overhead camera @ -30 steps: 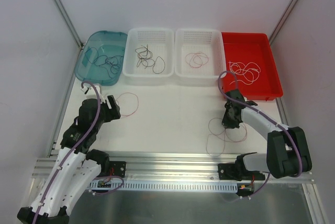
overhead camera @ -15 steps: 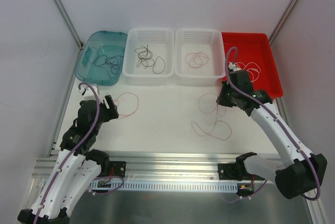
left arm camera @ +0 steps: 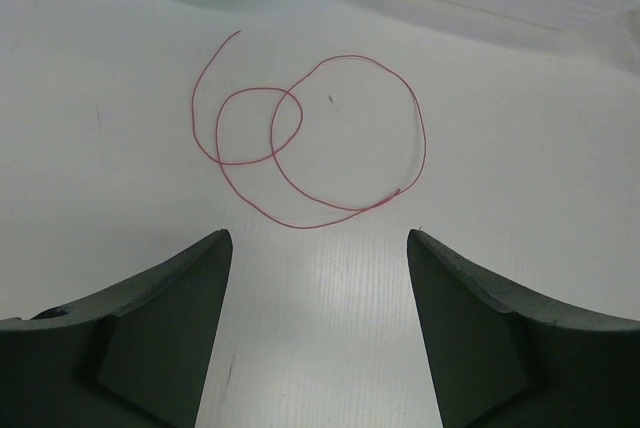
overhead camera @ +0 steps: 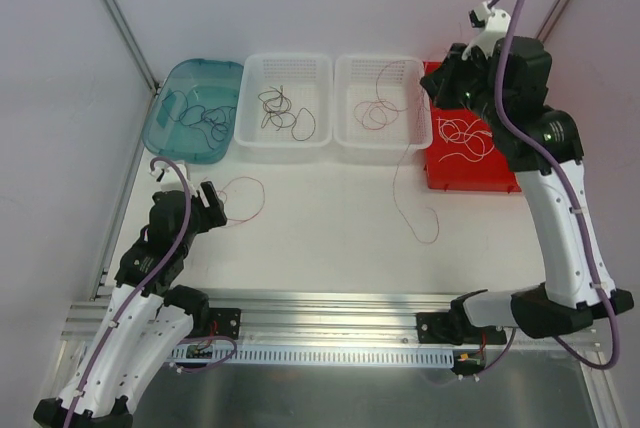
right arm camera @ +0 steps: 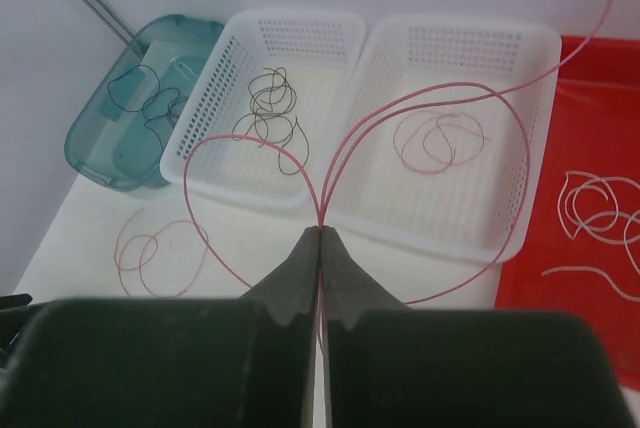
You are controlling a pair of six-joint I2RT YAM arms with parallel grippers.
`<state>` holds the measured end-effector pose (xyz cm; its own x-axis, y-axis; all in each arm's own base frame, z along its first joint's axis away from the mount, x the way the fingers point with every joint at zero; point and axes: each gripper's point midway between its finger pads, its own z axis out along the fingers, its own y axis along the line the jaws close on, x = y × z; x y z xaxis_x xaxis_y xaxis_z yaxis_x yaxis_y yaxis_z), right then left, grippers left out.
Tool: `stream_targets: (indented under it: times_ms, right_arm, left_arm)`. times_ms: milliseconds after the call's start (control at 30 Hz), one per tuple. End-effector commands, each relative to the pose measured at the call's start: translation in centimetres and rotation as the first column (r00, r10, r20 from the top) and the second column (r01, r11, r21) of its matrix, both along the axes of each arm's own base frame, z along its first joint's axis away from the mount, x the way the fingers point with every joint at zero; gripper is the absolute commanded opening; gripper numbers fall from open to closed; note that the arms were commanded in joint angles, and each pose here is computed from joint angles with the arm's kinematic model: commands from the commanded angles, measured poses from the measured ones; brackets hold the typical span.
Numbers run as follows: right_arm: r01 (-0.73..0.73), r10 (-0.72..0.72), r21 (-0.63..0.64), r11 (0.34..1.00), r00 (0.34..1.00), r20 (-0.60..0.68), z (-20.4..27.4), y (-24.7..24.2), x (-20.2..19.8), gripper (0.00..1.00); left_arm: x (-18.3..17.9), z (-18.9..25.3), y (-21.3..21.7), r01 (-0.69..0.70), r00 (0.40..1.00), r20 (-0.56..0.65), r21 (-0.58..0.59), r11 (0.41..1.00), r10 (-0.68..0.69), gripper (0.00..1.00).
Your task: Untangle the cables
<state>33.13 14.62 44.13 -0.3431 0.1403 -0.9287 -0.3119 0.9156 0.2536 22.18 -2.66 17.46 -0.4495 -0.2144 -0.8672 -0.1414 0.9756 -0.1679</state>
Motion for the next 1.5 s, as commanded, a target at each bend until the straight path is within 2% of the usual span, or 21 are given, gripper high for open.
stream_targets:
  times_ms: [0,67,200,267,300,333,400,433,533,567,633,733,767,833,867,933,967,1100,1233,1433,1467]
  right_arm:
    - [-0.059,0.063,-0.069,0.996,0.997,0.049,0.2,1.9,4.3,0.01]
    - [-0.067,0.072,-0.067,0.995,0.995,0.068,0.4,2.6,6.2,0.01]
    - [-0.049,0.05,-0.068,0.997,0.999,0.002,-3.9,3.4,12.7,0.01]
    - [-0.036,0.035,-0.064,0.997,0.999,-0.016,-5.5,3.3,14.7,0.01]
    - [-0.021,0.019,-0.068,0.997,0.999,-0.04,-7.6,3.2,16.8,0.01]
    - [-0.015,0.012,-0.07,0.997,0.999,-0.053,-8.6,3.1,17.8,0.04]
    - [-0.004,-0.003,-0.072,0.997,0.995,-0.104,-11.0,2.7,19.5,0.16]
    - [-0.005,-0.004,-0.075,0.997,0.992,-0.125,-12.2,2.8,20.7,0.35]
    - [-0.026,0.01,-0.095,0.995,0.986,-0.169,-13.4,2.6,20.7,0.55]
    - [-0.034,0.017,-0.102,0.994,0.985,-0.169,-13.2,2.5,20.1,0.65]
    - [-0.052,0.032,-0.12,0.991,0.987,-0.16,-12.7,2.3,18.9,0.73]
    - [-0.11,0.081,-0.147,0.983,0.979,-0.188,-13.6,2.0,15.3,0.73]
    - [-0.141,0.1,-0.16,0.977,0.965,-0.243,-15.8,1.9,13.6,0.73]
    - [-0.225,0.177,-0.18,0.958,0.953,-0.246,-15.8,2.2,10.2,0.73]
    - [-0.276,0.204,-0.186,0.943,0.921,-0.332,-19.0,2.5,7.9,0.73]
    - [-0.323,0.23,-0.229,0.918,0.906,-0.356,-20.1,2.1,5.2,0.72]
    - [-0.36,0.238,-0.235,0.903,0.873,-0.425,-22.7,1.8,3.0,0.72]
    - [-0.463,0.281,-0.23,0.856,0.79,-0.546,-27.7,1.9,-0.9,0.7]
    - [-0.524,0.281,-0.247,0.815,0.73,-0.623,-31.2,1.8,-2.1,0.67]
    - [-0.56,0.262,-0.277,0.781,0.697,-0.668,-34.0,2.3,-0.9,0.58]
    - [-0.579,0.248,-0.281,0.766,0.668,-0.702,-35.3,2.3,-1.1,0.57]
  left_arm:
    - [0.4,0.2,0.2,-0.016,1.0,0.019,0.004,1.0,0.016,0.72]
    - [0.4,0.1,0.2,-0.015,1.0,0.016,0.004,1.0,0.015,0.72]
    - [0.5,-0.1,0.0,-0.004,1.0,0.007,0.002,1.0,0.004,0.72]
    - [0.5,-0.1,0.0,-0.002,1.0,0.005,0.002,1.0,0.002,0.72]
    - [0.4,-0.1,-0.1,0.0,1.0,0.006,0.002,1.0,0.0,0.72]
    - [0.5,-0.2,-0.1,0.001,1.0,0.003,0.002,1.0,-0.001,0.71]
    - [0.4,-0.2,-0.1,0.001,1.0,0.003,0.002,1.0,-0.001,0.71]
    - [0.4,-0.2,-0.1,0.002,1.0,0.004,0.002,1.0,-0.002,0.72]
    - [0.5,-0.1,-0.2,0.004,1.0,0.006,0.002,1.0,-0.004,0.72]
    - [0.5,-0.1,-0.2,0.005,1.0,0.006,0.002,1.0,-0.005,0.72]
    - [0.5,-0.1,-0.2,0.006,1.0,0.007,0.0,1.0,-0.006,0.71]
    - [0.5,-0.1,-0.3,0.01,1.0,0.006,-0.002,1.0,-0.01,0.72]
    - [0.5,-0.1,-0.2,0.01,1.0,0.006,-0.001,1.0,-0.01,0.72]
    - [0.4,-0.1,-0.3,0.012,1.0,0.007,-0.002,1.0,-0.012,0.72]
    - [0.5,0.0,-0.3,0.012,1.0,0.012,-0.003,1.0,-0.012,0.72]
    - [0.4,0.1,-0.4,0.016,1.0,0.012,-0.006,1.0,-0.016,0.72]
    - [0.4,0.0,-0.4,0.018,1.0,0.009,-0.004,1.0,-0.018,0.72]
    - [0.5,0.0,-0.5,0.023,1.0,0.01,-0.006,1.0,-0.022,0.72]
    - [0.5,0.0,-0.4,0.022,1.0,0.012,-0.004,1.0,-0.022,0.72]
    - [0.4,0.0,-0.3,0.021,1.0,0.015,-0.001,1.0,-0.021,0.72]
    - [0.4,0.1,-0.3,0.018,1.0,0.017,0.0,1.0,-0.018,0.72]
